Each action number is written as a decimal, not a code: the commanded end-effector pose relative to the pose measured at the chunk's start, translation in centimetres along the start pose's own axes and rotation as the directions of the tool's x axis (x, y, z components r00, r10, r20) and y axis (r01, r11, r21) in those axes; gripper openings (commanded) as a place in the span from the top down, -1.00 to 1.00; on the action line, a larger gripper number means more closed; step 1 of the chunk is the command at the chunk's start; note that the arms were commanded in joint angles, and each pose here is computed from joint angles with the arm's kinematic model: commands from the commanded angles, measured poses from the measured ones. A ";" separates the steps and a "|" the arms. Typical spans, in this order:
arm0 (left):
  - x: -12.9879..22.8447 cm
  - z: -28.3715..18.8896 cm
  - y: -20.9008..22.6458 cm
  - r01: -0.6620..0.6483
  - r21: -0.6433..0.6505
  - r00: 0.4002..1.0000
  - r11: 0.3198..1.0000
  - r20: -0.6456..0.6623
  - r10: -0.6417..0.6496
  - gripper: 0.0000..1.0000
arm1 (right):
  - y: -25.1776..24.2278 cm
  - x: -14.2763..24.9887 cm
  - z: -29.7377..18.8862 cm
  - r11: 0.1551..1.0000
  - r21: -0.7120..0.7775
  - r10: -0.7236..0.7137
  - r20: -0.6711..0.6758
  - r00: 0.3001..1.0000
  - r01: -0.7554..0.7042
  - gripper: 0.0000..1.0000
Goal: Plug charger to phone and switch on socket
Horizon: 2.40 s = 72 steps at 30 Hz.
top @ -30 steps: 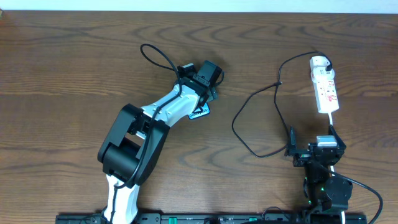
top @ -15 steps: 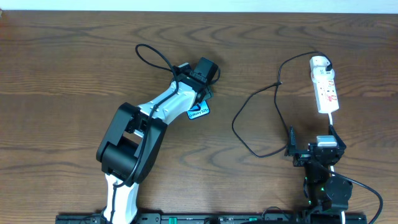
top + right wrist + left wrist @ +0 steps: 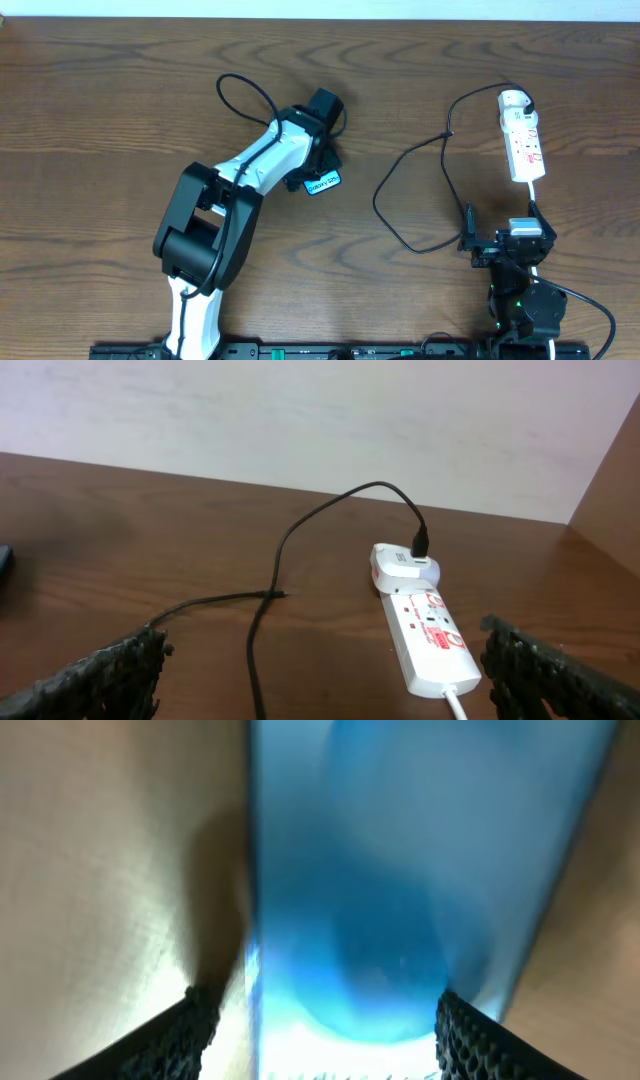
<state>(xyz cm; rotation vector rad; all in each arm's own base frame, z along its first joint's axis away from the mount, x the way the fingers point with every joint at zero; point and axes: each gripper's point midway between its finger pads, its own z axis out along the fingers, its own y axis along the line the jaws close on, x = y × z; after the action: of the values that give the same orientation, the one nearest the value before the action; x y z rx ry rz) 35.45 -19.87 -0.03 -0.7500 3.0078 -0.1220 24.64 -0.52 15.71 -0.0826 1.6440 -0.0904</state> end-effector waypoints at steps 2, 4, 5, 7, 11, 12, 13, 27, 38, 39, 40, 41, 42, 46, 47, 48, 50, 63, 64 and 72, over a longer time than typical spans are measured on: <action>3.0 3.4 4.2 0.012 -0.175 0.981 0.984 -0.188 -0.045 -0.44 | -0.2 0.1 0.0 1.000 0.009 0.015 -0.001 1.000 -0.015 -0.99; 2.3 2.2 4.1 0.001 -0.179 0.981 0.984 -0.192 -0.036 -0.44 | -0.2 0.1 0.0 1.000 0.009 0.015 -0.001 1.000 -0.015 -0.99; 1.8 1.6 4.0 0.010 -0.182 0.981 0.983 -0.190 -0.045 -0.44 | -0.2 0.1 0.0 1.000 0.009 0.015 -0.001 1.000 -0.015 -0.99; 0.8 0.3 3.8 0.029 -0.178 0.981 0.984 -0.185 -0.063 -0.47 | -0.2 0.1 0.0 1.000 0.009 0.015 -0.001 1.000 -0.015 -0.98; -1.5 -3.3 2.6 0.064 -0.141 0.982 0.988 -0.166 -0.087 -0.72 | -0.2 0.1 0.0 1.000 0.009 0.015 -0.001 1.000 -0.015 -0.98; -1.9 -4.3 2.3 0.068 -0.132 0.983 0.989 -0.159 -0.089 -0.78 | -0.2 0.1 0.0 1.000 0.009 0.015 -0.001 1.000 -0.015 -0.98; -2.2 -5.2 1.9 0.070 -0.123 0.984 0.990 -0.153 -0.089 -0.82 | -0.2 0.1 0.0 1.000 0.009 0.015 -0.001 1.000 -0.015 -0.99; -6.0 -12.4 -5.0 -0.150 0.113 0.988 0.982 0.042 0.146 -0.96 | -0.2 0.1 0.0 1.000 0.009 0.015 -0.001 1.000 -0.015 -0.99; -7.4 -7.3 -3.5 -0.093 -0.002 0.996 0.996 0.008 0.093 -0.96 | -0.2 0.1 0.0 1.000 0.009 0.015 -0.001 1.000 -0.015 -0.98; -7.4 -6.7 -3.0 -0.067 -0.029 0.998 0.997 0.000 0.067 -0.95 | -0.2 0.1 0.0 1.000 0.009 0.015 -0.001 1.000 -0.015 -0.98; -7.2 -6.3 -2.6 -0.041 -0.052 0.999 0.998 -0.010 0.041 -0.96 | -0.2 0.1 0.0 1.000 0.009 0.015 -0.001 1.000 -0.015 -0.99; -7.1 -6.0 -2.4 -0.030 -0.064 0.999 0.998 -0.020 0.029 -0.96 | -0.2 0.1 0.0 1.000 0.009 0.015 -0.001 1.000 -0.015 -0.98; -6.9 -5.6 -2.1 -0.015 -0.078 0.999 0.997 -0.029 0.013 -0.96 | -0.2 0.1 0.0 1.000 0.009 0.015 -0.001 1.000 -0.015 -0.98; -6.8 -4.8 -2.2 0.015 -0.086 0.999 0.996 -0.038 -0.018 -0.96 | -0.2 0.1 0.0 1.000 0.009 0.015 -0.001 1.000 -0.015 -0.99; -6.9 -4.7 -2.4 0.013 -0.080 0.999 0.997 -0.033 -0.016 -0.96 | -0.2 0.1 0.0 1.000 0.009 0.015 -0.001 1.000 -0.015 -0.99; -7.0 -4.7 -2.5 0.013 -0.075 0.999 0.997 -0.029 -0.015 -0.96 | -0.2 0.1 0.0 1.000 0.009 0.015 -0.001 1.000 -0.015 -0.98; -7.1 -4.7 -2.9 0.010 -0.063 1.000 0.998 -0.019 -0.012 -0.96 | -0.2 0.1 0.0 1.000 0.009 0.015 -0.001 1.000 -0.015 -0.99; -6.8 -2.8 -1.7 -0.014 -0.138 1.000 0.990 -0.005 0.014 -0.96 | -0.2 0.1 0.0 1.000 0.009 0.015 -0.001 1.000 -0.015 -0.99; -6.7 -2.7 -1.7 -0.014 -0.141 1.000 0.990 -0.007 0.014 -0.96 | -0.2 0.1 0.0 1.000 0.009 0.015 -0.001 1.000 -0.015 -0.99; -6.3 -0.9 -1.0 -0.027 -0.155 1.000 0.988 -0.016 0.024 -0.96 | -0.2 0.1 0.0 1.000 0.009 0.015 -0.001 1.000 -0.015 -0.99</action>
<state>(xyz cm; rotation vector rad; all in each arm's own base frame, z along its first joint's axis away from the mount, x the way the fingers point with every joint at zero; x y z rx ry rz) 41.85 -18.51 2.34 -0.7303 3.0581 0.0457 24.64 -0.57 15.71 -0.0799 1.6442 -0.0926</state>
